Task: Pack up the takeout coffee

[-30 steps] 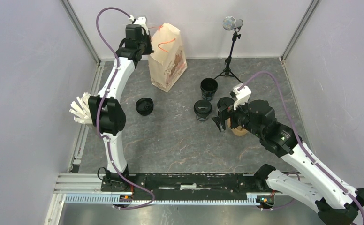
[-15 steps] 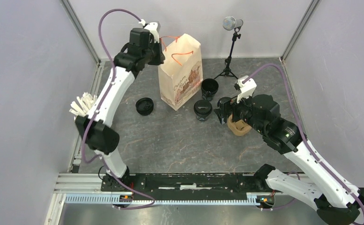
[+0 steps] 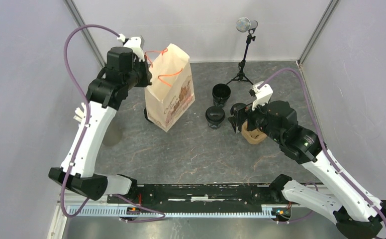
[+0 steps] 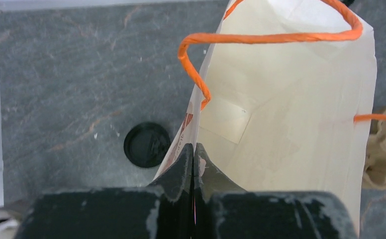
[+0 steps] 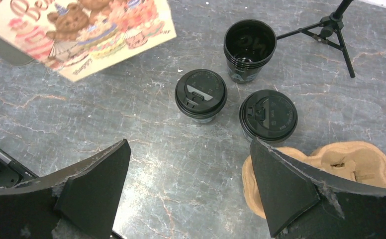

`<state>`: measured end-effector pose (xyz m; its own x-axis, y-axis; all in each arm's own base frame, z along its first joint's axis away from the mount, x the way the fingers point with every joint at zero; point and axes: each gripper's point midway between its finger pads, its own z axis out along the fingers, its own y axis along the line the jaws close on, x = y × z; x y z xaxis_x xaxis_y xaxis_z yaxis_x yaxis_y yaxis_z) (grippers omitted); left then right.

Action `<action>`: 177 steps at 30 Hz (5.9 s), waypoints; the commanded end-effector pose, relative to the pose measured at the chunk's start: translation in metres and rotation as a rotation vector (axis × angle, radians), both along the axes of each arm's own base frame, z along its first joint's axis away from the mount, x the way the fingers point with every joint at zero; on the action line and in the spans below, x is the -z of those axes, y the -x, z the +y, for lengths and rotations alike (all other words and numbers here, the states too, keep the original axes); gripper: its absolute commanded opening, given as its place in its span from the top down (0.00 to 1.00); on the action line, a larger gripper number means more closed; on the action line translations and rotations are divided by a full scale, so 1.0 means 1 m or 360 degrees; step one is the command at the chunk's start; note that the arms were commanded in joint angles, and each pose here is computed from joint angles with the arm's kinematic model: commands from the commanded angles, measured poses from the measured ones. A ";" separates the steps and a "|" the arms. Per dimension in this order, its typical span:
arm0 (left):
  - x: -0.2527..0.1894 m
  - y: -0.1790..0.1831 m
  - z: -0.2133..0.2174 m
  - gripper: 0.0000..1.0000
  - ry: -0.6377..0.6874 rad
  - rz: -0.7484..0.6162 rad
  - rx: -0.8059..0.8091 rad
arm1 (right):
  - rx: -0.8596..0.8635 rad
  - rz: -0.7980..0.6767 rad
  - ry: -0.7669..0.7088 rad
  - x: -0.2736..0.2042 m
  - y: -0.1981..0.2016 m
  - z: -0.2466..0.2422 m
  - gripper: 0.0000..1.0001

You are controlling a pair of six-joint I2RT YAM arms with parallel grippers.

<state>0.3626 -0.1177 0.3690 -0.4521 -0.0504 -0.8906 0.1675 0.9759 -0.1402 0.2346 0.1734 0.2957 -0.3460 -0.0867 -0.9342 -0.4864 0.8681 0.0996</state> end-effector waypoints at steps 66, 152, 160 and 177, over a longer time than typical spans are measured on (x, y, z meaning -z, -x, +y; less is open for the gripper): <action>0.074 0.171 0.082 0.02 -0.0001 0.0091 -0.0277 | 0.1777 0.0922 -0.0560 0.151 -0.089 -0.148 0.43; 0.083 0.186 0.094 0.01 -0.0043 0.0133 -0.0340 | 0.1822 0.1219 0.0107 0.177 -0.079 -0.198 0.57; 0.080 0.188 0.093 0.01 -0.0038 0.0128 -0.0325 | 0.1705 0.1169 0.0163 0.165 -0.094 -0.204 0.57; 0.077 0.194 0.085 0.01 -0.0009 0.0185 -0.0257 | 0.1443 0.0906 0.0167 0.108 -0.089 -0.199 0.57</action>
<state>0.1687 -0.0241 0.2810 -0.5468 -0.0905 -0.8323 -0.0257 0.9955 -0.0914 0.3271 -0.0254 0.1752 -0.7262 0.3723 -0.5780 0.4606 0.8876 -0.0069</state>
